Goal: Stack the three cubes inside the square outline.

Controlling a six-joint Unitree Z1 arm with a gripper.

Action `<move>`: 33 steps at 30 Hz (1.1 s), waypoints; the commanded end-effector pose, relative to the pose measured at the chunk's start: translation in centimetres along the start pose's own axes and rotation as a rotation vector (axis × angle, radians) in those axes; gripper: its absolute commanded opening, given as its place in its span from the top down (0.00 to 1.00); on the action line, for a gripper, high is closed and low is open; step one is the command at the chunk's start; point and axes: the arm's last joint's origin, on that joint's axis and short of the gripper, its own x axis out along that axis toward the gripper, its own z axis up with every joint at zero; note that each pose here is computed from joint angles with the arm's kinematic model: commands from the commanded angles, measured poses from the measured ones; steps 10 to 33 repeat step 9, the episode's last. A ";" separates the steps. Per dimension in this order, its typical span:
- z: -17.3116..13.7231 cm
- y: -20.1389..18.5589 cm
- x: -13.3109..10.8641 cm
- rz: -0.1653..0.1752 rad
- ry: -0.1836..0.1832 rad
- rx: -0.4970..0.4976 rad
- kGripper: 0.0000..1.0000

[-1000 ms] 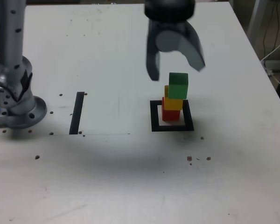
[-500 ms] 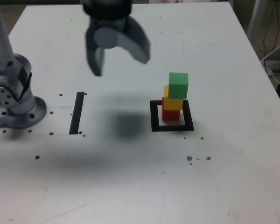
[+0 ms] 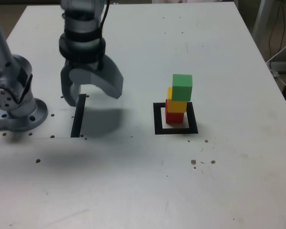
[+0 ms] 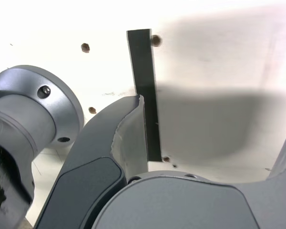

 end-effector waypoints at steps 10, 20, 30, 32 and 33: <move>-1.1 -0.2 1.3 -0.031 0.009 -0.007 0.00; -1.1 -0.2 1.3 -0.031 0.009 -0.007 0.00; -1.1 -0.2 1.3 -0.031 0.009 -0.007 0.00; -1.1 -0.2 1.3 -0.031 0.009 -0.007 0.00; -1.1 -0.2 1.3 -0.031 0.009 -0.007 0.00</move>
